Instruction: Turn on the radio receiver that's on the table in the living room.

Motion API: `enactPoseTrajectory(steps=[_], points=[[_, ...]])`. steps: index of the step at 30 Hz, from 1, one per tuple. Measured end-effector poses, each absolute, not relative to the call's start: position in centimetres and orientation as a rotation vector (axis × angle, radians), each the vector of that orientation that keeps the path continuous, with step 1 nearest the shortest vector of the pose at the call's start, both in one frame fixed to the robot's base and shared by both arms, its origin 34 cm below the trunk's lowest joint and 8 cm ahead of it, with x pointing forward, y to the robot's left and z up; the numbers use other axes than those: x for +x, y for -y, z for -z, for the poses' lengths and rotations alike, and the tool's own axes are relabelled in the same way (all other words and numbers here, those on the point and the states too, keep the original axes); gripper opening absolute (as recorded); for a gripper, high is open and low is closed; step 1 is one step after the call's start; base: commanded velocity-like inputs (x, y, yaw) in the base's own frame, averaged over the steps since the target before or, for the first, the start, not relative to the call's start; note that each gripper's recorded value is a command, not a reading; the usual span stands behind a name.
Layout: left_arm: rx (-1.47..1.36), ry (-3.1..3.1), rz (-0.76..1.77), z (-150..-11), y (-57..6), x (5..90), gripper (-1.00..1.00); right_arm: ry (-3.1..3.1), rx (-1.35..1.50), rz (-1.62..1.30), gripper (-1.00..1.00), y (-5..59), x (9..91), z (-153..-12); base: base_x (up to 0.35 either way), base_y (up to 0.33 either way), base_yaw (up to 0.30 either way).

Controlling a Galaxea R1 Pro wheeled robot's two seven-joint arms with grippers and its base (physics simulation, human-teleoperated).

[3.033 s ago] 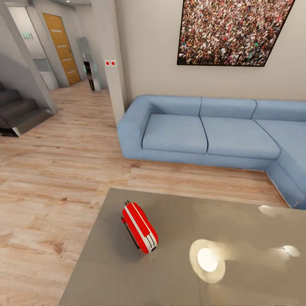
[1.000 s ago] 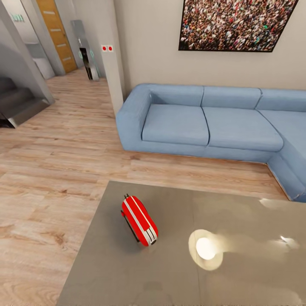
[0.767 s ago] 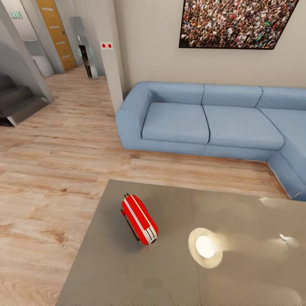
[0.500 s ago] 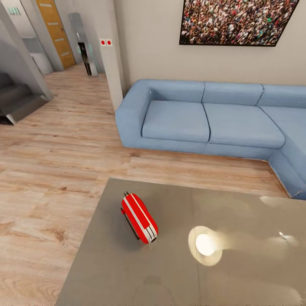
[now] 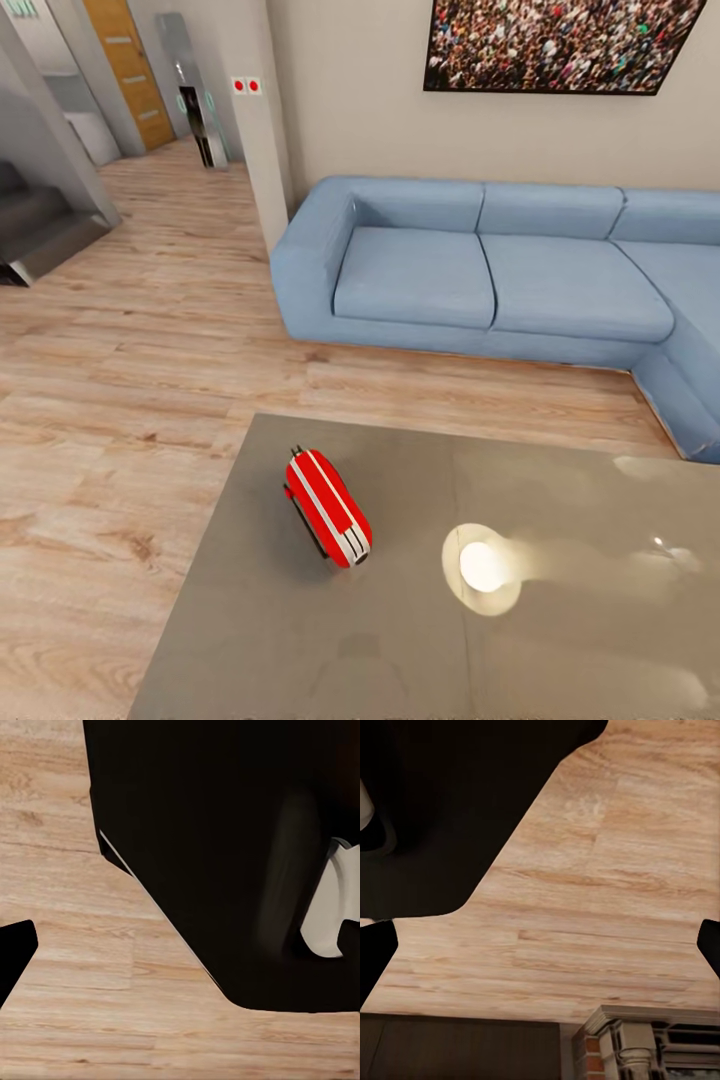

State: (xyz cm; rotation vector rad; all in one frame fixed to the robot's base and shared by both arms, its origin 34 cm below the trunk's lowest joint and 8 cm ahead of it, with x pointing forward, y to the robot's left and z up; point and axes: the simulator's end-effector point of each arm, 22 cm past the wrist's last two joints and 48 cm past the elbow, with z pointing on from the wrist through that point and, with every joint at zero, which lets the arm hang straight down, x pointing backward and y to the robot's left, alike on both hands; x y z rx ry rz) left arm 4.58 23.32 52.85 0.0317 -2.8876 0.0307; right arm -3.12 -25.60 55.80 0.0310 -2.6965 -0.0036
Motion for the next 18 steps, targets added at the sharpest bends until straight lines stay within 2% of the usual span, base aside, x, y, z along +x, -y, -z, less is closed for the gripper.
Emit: enactPoseTrajectory(steps=[18], points=[[0.031, 2.859, -0.03, -53.1, -23.3, 3.5, 1.0, 2.667, 0.032, 0.004, 1.0, 25.6, -4.1, -56.3, 0.0, 0.0, 0.0]])
